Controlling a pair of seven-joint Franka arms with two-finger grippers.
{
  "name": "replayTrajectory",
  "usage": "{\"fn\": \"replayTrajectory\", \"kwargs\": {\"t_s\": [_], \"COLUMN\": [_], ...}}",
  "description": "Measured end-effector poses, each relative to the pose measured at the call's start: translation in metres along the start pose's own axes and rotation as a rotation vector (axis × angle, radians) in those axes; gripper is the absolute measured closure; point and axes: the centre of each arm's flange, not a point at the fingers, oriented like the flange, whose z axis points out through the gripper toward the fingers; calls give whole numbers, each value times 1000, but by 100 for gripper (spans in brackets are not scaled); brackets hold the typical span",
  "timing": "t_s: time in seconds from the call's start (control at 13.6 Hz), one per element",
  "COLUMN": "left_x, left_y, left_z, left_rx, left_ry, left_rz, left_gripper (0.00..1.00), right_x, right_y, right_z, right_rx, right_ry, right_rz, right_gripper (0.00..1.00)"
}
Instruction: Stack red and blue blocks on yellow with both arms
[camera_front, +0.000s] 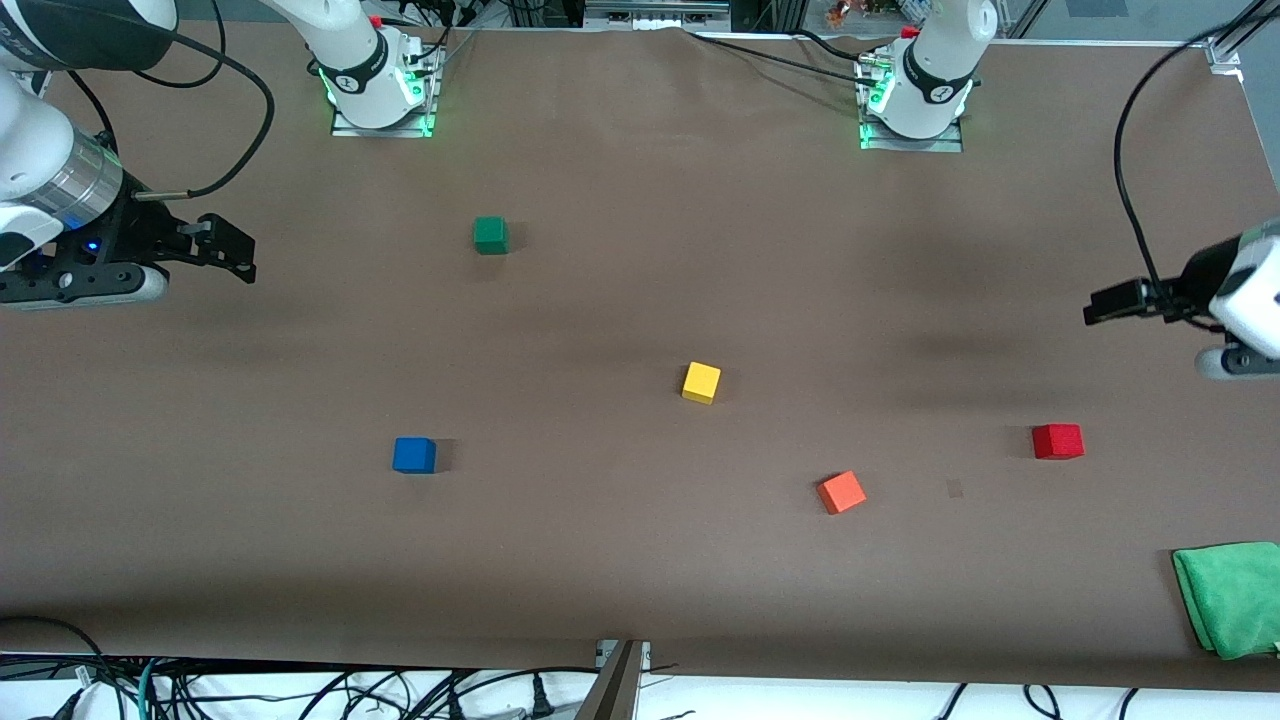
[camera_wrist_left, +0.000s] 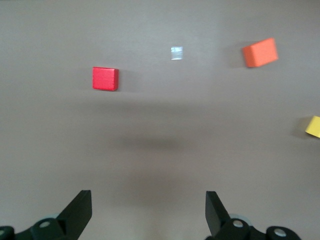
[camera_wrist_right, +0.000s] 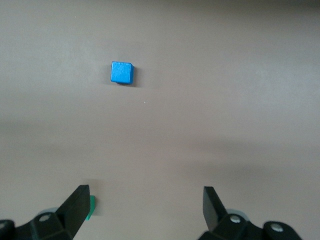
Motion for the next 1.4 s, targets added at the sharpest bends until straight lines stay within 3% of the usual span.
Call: {"fn": "replayTrajectory", "kwargs": {"t_s": [0.15,0.29,0.59,0.74,0.88,1.03,1.18,1.4], "left_x": [31,60,92,103,112,119,122,123], "left_y": [-32,-57,-80,-87,-96,-101,-101,-101], "left_z": [46,91,156,184,215,241,258,267], "left_rx": [-14,-18,-15,-17,-21,-22,-22,-21], "left_ry": [-18,0,21,35,40,51,62,72], "left_rz": [-39,-19,33,58,72,72,73,76], "left_gripper": [0,0,0,0,0,0,0,0], "right_x": [8,19,45,61,78,91,97,104], "right_y": [-2,-7,-33,-39,-49,-71,-88,-92], "right_z": [-3,14,105,157,203,247,285,329], "right_rx": [-1,-4,-24,-34,-38,-4,44,52], "right_ry": [18,-5,-142,-169,-140,-104,-88,-83], "right_rz": [-1,-9,-44,-51,-65,-74,-61,-49], "right_gripper": [0,0,0,0,0,0,0,0]}}
